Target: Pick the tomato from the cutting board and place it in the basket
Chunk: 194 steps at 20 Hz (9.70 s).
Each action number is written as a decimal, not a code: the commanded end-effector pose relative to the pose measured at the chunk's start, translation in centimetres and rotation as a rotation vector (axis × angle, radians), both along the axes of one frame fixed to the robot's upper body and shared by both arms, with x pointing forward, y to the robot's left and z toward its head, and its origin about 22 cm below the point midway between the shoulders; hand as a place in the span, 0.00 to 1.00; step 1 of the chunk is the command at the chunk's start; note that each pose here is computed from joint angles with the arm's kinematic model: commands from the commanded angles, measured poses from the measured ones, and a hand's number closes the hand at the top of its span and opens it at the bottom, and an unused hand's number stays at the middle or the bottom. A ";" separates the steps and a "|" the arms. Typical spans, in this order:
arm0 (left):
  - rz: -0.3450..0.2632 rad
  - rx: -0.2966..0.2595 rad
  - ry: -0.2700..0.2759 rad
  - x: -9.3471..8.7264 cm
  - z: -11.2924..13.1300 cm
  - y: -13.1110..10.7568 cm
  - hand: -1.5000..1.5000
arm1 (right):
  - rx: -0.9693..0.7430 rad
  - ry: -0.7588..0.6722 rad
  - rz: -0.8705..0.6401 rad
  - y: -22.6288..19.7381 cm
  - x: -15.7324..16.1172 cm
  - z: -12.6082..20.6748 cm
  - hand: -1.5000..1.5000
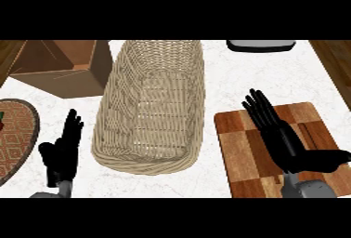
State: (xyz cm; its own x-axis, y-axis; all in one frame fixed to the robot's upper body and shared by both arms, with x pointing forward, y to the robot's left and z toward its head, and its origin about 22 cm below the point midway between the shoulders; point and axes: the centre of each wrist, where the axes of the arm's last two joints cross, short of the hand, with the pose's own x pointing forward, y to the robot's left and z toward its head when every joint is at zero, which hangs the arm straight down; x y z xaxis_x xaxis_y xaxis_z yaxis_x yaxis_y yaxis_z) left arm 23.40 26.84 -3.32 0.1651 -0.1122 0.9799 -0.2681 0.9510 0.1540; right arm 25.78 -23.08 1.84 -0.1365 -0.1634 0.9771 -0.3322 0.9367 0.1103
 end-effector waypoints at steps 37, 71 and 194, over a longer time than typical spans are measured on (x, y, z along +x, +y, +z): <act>-0.392 0.302 -0.284 6.6 11.8 2.2 0.50 | -1.558 -0.399 0.903 -2.7 -0.8 25.8 0.00; -0.386 0.297 -0.262 5.4 10.5 1.7 0.50 | -1.774 -0.345 0.953 -5.5 5.1 8.1 0.00; -0.393 0.307 -0.258 6.6 11.4 1.5 0.50 | -1.301 -0.097 0.068 21.7 11.4 28.8 0.00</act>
